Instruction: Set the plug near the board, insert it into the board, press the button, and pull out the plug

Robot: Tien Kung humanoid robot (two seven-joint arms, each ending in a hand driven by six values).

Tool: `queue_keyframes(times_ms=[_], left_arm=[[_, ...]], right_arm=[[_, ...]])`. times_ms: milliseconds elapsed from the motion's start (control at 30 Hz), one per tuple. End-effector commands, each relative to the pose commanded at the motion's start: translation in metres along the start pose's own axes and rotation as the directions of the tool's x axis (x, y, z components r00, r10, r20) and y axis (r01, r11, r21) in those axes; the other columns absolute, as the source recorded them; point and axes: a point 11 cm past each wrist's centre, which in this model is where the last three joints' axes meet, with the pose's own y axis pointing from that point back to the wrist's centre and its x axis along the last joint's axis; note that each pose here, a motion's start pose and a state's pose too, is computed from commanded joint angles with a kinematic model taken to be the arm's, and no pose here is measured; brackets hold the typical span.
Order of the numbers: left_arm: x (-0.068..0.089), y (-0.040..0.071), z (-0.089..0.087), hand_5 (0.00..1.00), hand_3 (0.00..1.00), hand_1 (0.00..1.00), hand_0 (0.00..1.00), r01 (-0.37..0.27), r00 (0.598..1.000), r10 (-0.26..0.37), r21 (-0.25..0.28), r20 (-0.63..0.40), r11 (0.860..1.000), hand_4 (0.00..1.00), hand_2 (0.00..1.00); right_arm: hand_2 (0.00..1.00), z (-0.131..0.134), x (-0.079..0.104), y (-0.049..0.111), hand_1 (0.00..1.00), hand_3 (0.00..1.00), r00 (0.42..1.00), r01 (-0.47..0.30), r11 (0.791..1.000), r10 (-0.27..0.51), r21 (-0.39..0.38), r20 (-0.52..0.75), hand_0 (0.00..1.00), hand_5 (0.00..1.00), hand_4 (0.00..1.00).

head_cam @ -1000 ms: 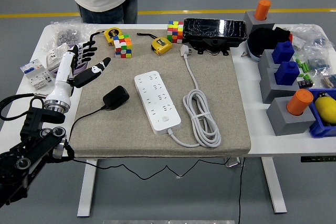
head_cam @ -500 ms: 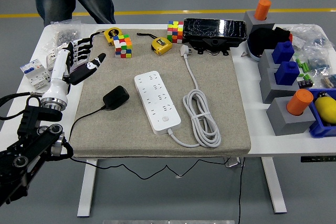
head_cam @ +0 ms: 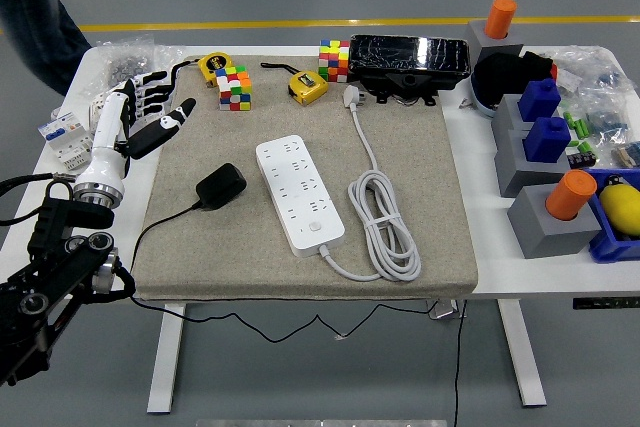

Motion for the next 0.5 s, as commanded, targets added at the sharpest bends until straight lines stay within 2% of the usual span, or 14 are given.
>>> queue_keyframes(times_ms=[500], left_arm=[[0.0032, 0.0007, -0.001, 0.378, 0.752, 0.719, 0.679, -0.012, 1.0, 0.012, 0.008, -0.015, 1.0, 0.876, 0.716]], right_arm=[[0.597, 0.0018, 0.0029, 0.0004, 0.628, 0.536, 1.0, -0.006, 1.0, 0.006, -0.002, 0.006, 0.528, 0.404, 0.877]])
